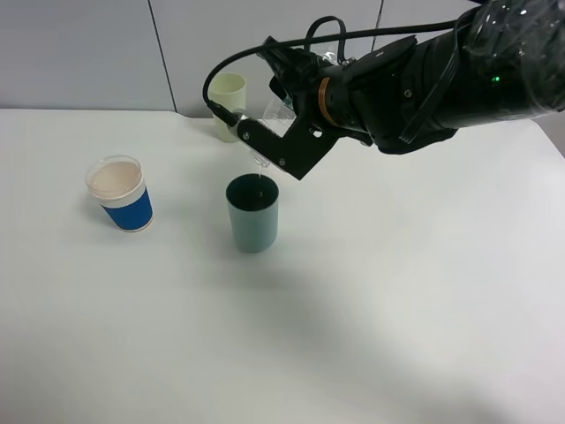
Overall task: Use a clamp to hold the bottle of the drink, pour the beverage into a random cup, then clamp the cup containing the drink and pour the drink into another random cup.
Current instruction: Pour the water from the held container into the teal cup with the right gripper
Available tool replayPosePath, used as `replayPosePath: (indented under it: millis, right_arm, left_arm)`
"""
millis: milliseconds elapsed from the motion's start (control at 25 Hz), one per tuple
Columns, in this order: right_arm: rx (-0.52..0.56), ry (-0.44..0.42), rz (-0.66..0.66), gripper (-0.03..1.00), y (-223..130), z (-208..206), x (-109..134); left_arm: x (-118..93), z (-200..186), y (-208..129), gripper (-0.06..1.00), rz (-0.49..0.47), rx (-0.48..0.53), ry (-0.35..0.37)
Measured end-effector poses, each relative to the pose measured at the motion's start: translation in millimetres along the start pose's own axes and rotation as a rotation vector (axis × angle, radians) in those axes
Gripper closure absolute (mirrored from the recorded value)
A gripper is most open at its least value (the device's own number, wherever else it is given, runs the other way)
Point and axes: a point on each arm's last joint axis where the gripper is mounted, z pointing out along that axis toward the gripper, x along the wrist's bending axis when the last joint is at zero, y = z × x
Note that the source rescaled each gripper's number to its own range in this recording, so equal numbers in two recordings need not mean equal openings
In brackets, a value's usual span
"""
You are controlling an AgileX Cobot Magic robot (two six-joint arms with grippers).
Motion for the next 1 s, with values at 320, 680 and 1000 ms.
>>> replayPosePath:
  millis: [320,680,1000]
  right_arm:
    - [0.000,0.001,0.618,0.97,0.1,0.0,0.0]
    - [-0.006,0.066,1.403,0.97,4.0,-0.5,3.7]
    - [-0.009,0.143,1.864,0.97,-5.5,-22.5,-1.9]
  left_arm:
    - [0.0,0.0,0.0,-0.06,0.000,0.000,0.000]
    - [0.0,0.0,0.0,-0.06,0.000,0.000,0.000]
    - [0.0,0.0,0.0,-0.06,0.000,0.000,0.000]
